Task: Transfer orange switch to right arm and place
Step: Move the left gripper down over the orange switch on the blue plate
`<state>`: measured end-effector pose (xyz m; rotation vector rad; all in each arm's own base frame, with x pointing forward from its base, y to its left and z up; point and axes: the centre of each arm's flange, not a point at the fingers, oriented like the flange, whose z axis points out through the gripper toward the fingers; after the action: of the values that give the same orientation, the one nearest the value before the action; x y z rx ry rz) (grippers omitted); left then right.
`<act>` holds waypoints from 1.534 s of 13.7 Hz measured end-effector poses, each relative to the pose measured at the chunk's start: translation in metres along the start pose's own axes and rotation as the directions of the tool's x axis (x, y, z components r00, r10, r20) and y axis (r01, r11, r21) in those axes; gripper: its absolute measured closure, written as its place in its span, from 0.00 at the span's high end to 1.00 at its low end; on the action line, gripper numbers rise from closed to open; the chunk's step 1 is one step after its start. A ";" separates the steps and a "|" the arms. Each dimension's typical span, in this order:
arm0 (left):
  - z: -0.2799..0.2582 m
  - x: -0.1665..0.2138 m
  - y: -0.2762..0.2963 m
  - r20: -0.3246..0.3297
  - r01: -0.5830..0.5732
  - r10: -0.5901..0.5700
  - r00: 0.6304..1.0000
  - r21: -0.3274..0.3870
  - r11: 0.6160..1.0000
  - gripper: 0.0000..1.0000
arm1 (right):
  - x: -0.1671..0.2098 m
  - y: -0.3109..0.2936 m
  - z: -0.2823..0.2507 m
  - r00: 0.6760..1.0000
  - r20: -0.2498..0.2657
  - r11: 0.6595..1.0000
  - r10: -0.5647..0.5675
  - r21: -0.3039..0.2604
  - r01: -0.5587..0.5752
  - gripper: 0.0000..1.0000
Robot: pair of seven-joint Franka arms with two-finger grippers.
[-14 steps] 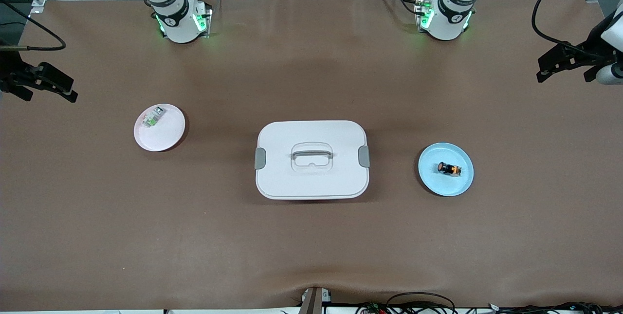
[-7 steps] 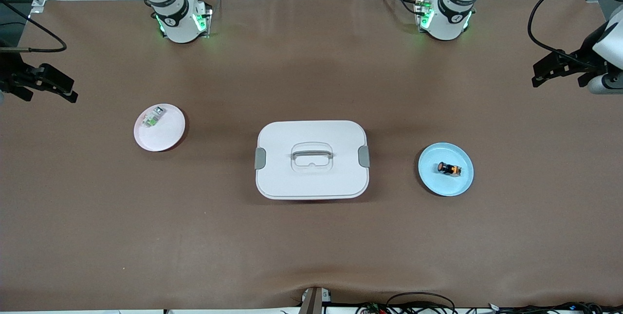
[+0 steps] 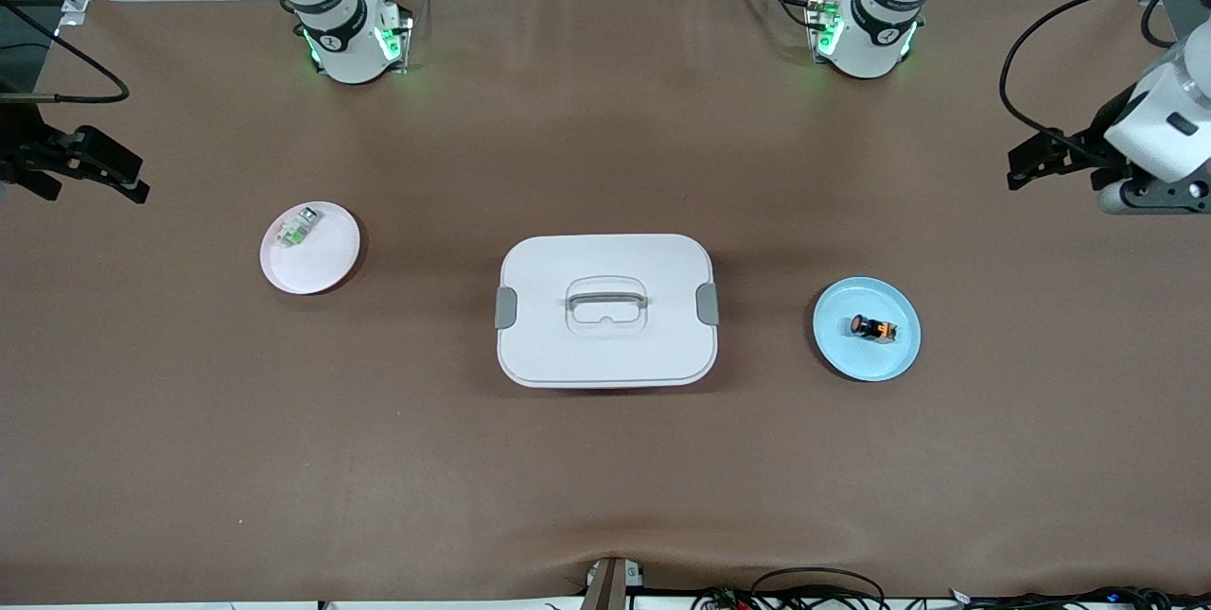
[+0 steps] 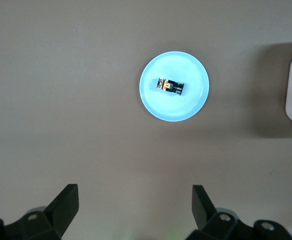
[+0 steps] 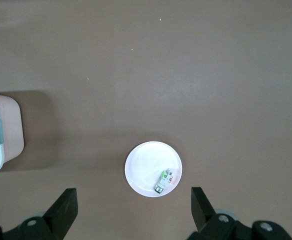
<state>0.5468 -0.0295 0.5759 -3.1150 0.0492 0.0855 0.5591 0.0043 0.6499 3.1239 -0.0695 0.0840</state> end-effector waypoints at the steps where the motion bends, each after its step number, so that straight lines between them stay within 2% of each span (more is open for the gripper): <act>1: 0.012 0.003 0.000 -0.006 -0.001 0.001 1.000 0.000 1.000 1.00 | 0.000 0.000 0.000 1.000 0.000 1.000 0.000 -0.001 0.000 1.00; 6: 0.086 0.016 0.005 -0.033 -0.015 0.015 0.999 -0.004 1.000 1.00 | 0.001 -0.002 -0.001 1.000 -0.007 1.000 0.025 -0.002 -0.025 1.00; 12: 0.157 0.041 0.023 -0.025 -0.144 0.143 0.989 -0.018 0.989 1.00 | 0.000 -0.014 -0.019 0.999 -0.045 1.000 0.029 0.003 -0.029 1.00; 14: 0.179 0.050 0.028 -0.037 -0.183 0.182 0.983 -0.023 0.983 1.00 | 0.000 -0.014 -0.016 0.999 -0.033 1.000 0.028 -0.004 -0.028 1.00; 16: 0.207 0.056 0.031 -0.047 -0.211 0.210 0.977 -0.028 0.977 1.00 | -0.001 -0.016 -0.008 1.000 0.003 1.000 0.023 -0.011 -0.023 1.00; 18: 0.237 0.060 0.034 -0.036 -0.229 0.228 0.973 -0.038 0.973 1.00 | 0.001 -0.018 -0.004 1.000 0.011 1.000 0.020 -0.012 -0.020 1.00; 21: 0.277 0.067 0.038 -0.053 -0.250 0.248 0.967 -0.047 0.967 1.00 | 0.001 -0.018 -0.005 1.000 0.010 1.000 0.019 -0.014 -0.019 1.00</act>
<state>0.5969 -0.0623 0.2947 -3.1459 0.4475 0.0178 0.5606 0.0226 0.6544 3.1099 -0.1000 0.0676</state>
